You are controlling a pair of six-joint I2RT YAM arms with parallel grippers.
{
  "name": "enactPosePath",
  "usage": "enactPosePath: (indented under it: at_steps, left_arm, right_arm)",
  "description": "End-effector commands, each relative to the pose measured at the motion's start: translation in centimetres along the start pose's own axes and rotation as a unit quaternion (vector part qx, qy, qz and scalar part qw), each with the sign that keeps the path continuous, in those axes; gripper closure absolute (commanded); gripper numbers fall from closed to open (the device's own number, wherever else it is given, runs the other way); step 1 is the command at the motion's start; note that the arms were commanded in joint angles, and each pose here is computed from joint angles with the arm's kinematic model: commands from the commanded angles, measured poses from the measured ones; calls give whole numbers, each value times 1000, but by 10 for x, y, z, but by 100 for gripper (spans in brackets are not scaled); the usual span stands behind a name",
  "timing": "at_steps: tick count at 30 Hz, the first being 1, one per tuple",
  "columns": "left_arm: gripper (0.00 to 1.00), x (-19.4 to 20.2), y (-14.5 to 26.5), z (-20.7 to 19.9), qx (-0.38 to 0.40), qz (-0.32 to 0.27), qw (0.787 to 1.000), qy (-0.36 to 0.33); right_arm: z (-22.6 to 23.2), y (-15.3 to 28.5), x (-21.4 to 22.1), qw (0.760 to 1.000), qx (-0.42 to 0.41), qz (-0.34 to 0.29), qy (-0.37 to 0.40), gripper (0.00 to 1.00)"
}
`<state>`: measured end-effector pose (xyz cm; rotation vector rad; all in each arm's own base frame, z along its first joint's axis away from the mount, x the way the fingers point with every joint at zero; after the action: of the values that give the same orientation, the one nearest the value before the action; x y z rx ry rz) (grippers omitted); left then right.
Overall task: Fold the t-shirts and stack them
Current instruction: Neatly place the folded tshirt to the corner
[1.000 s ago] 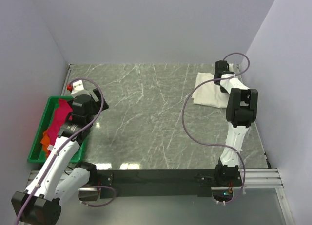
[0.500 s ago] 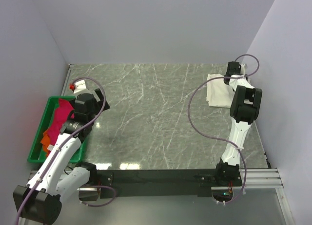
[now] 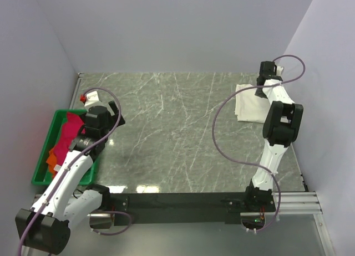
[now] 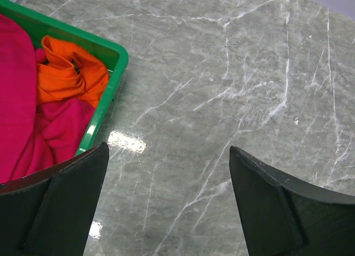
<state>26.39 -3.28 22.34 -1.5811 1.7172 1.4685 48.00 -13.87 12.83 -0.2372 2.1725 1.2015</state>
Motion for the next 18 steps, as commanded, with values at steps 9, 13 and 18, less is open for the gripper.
enactPosePath:
  at_steps: [9,13,18]
  left_arm:
    - [1,-29,24,-1,20,-65,997,28]
    - [1,-51,45,-1,20,-96,994,54]
    - [1,-79,87,3,35,-136,985,103]
  right_arm:
    - [-25,203,21,958,-221,-70,-171,33]
    - [-77,266,48,956,-196,-132,-173,29]
    - [-112,329,80,932,-195,-222,-208,14]
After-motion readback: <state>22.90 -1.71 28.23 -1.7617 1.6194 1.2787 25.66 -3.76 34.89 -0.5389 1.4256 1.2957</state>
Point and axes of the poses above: each gripper's point midway between its finger pads, its own y axis back along the fingers, its own z axis along the line the jaws close on, x = y × z, the point moved 5 cm from there along y, back along the fingers, and after that the axes turned 10 degrees about y, right-handed, at the moved point
